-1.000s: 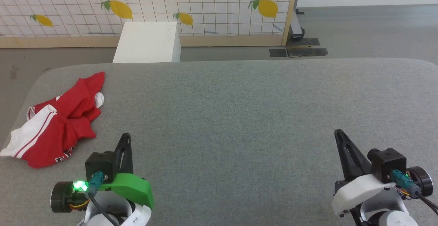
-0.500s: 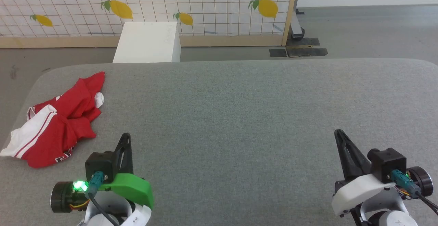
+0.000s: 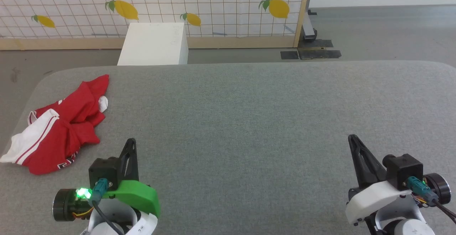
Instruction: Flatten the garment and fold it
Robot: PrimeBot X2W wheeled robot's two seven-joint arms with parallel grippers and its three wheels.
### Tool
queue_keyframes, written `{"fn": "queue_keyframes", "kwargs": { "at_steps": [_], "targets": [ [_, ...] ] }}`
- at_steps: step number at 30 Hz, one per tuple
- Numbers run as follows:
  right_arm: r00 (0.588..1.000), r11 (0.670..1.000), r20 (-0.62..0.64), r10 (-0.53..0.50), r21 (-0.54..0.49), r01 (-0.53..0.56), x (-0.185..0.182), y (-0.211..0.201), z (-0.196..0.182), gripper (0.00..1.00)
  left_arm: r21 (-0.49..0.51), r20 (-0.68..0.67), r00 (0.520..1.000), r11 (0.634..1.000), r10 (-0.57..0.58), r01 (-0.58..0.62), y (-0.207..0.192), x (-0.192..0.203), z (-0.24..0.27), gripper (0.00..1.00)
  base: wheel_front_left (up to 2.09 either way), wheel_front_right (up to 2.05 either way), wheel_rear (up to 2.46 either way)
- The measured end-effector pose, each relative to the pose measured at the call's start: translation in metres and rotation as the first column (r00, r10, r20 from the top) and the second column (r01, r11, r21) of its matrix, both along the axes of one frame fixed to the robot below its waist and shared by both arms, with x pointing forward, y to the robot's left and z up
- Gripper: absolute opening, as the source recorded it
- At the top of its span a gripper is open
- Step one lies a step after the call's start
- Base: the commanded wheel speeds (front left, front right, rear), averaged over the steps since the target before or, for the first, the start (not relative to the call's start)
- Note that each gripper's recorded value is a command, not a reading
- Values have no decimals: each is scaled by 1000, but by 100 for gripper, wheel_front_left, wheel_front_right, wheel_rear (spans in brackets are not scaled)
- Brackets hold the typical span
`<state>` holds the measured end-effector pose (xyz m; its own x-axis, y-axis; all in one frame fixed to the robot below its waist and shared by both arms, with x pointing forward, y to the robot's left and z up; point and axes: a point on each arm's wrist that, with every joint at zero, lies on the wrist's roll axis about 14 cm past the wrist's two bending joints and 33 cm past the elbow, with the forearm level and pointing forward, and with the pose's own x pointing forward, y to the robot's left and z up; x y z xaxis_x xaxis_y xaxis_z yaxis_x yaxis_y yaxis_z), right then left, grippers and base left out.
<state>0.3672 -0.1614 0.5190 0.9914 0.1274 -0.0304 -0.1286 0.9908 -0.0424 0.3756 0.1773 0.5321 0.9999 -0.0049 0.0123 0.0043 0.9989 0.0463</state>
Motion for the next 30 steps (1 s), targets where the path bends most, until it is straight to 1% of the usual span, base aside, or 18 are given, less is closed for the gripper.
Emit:
{"fn": "queue_keyframes", "kwargs": {
  "at_steps": [30],
  "targets": [
    [1000, 1000, 0, 0, 0, 0, 0, 0, 0, 0, 0, 0, 1000, 1000, 0, 0, 0, 0, 0, 0, 0, 0, 0]
  ]
}}
